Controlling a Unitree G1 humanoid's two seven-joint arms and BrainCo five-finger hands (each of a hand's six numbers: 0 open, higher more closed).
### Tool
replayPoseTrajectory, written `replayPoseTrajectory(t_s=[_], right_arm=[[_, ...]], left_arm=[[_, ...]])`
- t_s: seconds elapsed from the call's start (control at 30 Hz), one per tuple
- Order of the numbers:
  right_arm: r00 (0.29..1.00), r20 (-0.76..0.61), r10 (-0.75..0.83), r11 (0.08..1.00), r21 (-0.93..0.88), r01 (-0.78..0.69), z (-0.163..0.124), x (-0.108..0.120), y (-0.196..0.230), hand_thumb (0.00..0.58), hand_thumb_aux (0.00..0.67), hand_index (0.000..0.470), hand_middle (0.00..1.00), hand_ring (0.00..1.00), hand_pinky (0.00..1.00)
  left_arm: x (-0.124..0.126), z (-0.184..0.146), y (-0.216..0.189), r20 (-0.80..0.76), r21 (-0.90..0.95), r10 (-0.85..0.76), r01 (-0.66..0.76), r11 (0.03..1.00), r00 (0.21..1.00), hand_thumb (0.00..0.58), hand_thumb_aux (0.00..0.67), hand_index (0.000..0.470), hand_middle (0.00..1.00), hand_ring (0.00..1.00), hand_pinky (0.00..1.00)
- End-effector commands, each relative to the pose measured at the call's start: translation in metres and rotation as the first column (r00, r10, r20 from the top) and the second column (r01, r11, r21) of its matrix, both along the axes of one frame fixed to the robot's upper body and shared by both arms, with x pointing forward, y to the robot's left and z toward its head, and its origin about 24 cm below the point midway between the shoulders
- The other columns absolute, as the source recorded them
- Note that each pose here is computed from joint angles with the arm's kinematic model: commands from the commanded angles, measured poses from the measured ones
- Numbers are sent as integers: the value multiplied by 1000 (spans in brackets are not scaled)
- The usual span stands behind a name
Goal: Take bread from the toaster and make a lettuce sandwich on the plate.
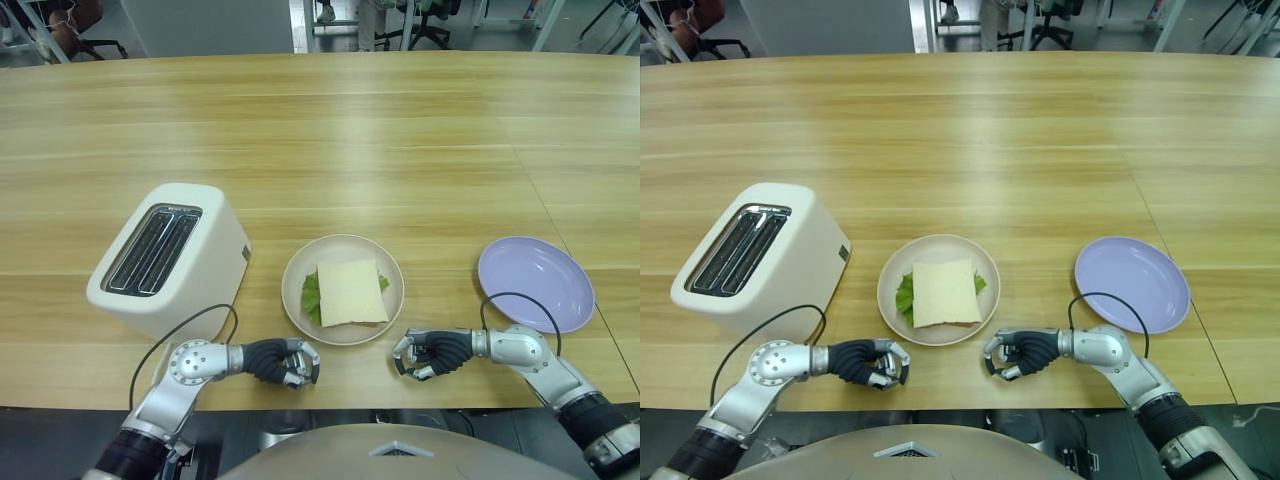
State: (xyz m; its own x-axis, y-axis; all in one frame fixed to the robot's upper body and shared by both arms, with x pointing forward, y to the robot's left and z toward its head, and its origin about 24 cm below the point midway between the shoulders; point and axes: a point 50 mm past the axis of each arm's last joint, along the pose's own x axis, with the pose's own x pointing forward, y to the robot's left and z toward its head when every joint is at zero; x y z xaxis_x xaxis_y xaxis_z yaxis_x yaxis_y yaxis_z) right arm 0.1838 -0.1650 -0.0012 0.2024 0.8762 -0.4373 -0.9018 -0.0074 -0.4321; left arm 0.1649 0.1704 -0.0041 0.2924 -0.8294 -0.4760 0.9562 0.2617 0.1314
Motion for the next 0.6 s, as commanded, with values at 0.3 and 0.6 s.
replayPoseTrajectory(t_s=[0.3, 0.6], right_arm=[[989, 145, -26, 996, -86, 39, -16, 14, 5, 580, 670, 460, 1000, 1000, 1000], [925, 370, -84, 985, -109, 133, -22, 41, 14, 580, 670, 460, 1000, 1000, 1000]], left_arm=[[6, -34, -10, 103, 204, 69, -89, 975, 992, 580, 670, 460, 1000, 1000, 1000], [28, -34, -21, 227, 180, 158, -201, 963, 961, 580, 670, 460, 1000, 1000, 1000]])
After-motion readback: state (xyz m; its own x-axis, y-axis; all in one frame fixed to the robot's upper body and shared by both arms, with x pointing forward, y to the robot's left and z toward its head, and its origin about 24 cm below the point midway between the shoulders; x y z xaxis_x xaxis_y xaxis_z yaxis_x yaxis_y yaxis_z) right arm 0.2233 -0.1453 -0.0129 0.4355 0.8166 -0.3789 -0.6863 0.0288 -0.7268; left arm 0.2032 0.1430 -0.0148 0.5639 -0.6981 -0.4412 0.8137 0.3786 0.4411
